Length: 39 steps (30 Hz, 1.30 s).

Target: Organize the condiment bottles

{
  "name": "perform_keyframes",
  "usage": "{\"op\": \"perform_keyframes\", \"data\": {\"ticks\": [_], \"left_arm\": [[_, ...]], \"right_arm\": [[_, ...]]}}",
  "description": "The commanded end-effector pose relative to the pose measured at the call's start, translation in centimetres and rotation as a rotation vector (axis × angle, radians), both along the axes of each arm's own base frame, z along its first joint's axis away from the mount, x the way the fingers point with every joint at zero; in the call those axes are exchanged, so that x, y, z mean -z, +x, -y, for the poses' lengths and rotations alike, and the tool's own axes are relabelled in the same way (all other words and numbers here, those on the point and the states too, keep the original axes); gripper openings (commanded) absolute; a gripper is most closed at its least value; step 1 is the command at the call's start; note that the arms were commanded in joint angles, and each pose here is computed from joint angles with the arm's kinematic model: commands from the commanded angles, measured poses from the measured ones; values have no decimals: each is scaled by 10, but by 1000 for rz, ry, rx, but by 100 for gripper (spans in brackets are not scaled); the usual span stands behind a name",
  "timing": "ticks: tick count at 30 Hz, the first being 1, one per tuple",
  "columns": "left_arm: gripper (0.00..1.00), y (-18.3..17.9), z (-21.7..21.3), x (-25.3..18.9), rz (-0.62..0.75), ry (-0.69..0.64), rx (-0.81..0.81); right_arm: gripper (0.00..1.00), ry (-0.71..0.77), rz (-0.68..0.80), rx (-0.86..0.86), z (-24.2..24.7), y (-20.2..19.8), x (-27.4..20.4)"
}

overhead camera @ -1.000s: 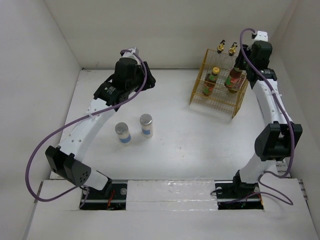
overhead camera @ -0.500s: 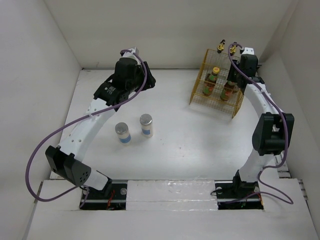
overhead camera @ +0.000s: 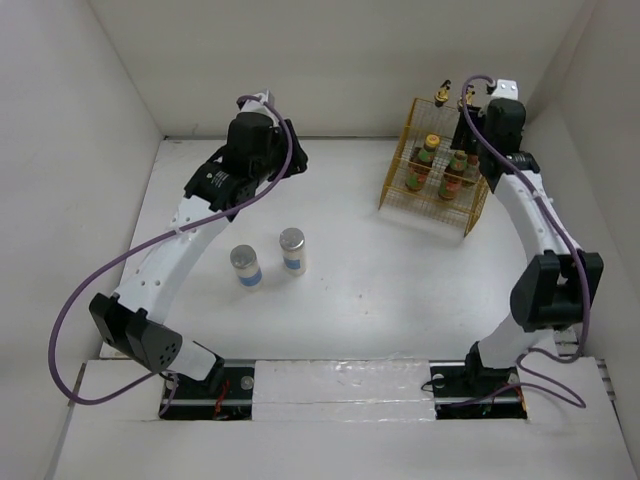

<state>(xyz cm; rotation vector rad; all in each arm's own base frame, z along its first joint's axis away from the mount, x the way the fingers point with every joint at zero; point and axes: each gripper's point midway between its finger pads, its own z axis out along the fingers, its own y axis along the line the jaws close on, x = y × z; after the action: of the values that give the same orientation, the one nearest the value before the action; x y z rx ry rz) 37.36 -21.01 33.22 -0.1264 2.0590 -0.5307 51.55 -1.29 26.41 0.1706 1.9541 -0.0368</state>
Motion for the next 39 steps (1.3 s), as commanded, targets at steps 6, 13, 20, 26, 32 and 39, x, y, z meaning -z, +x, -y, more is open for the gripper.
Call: {"op": "perform_keyframes", "data": {"ticks": [6, 13, 20, 26, 32, 39], "left_arm": [[22, 7, -17, -39, 94, 20, -77], [35, 9, -33, -45, 103, 37, -167], [55, 5, -51, -61, 133, 54, -242], [56, 4, -64, -72, 163, 80, -291], [57, 5, -69, -72, 169, 96, -309], [57, 8, -63, -72, 176, 100, -283]], "right_arm": [[1, 96, 156, -599, -201, -96, -56], [85, 64, 8, -1174, -365, -209, 18], [100, -10, -87, -1269, -430, -227, 77], [98, 16, -77, -1194, -454, -202, 95], [76, 39, -29, -1119, -463, -191, 100], [33, 92, 146, -1026, -427, -181, 10]]}}
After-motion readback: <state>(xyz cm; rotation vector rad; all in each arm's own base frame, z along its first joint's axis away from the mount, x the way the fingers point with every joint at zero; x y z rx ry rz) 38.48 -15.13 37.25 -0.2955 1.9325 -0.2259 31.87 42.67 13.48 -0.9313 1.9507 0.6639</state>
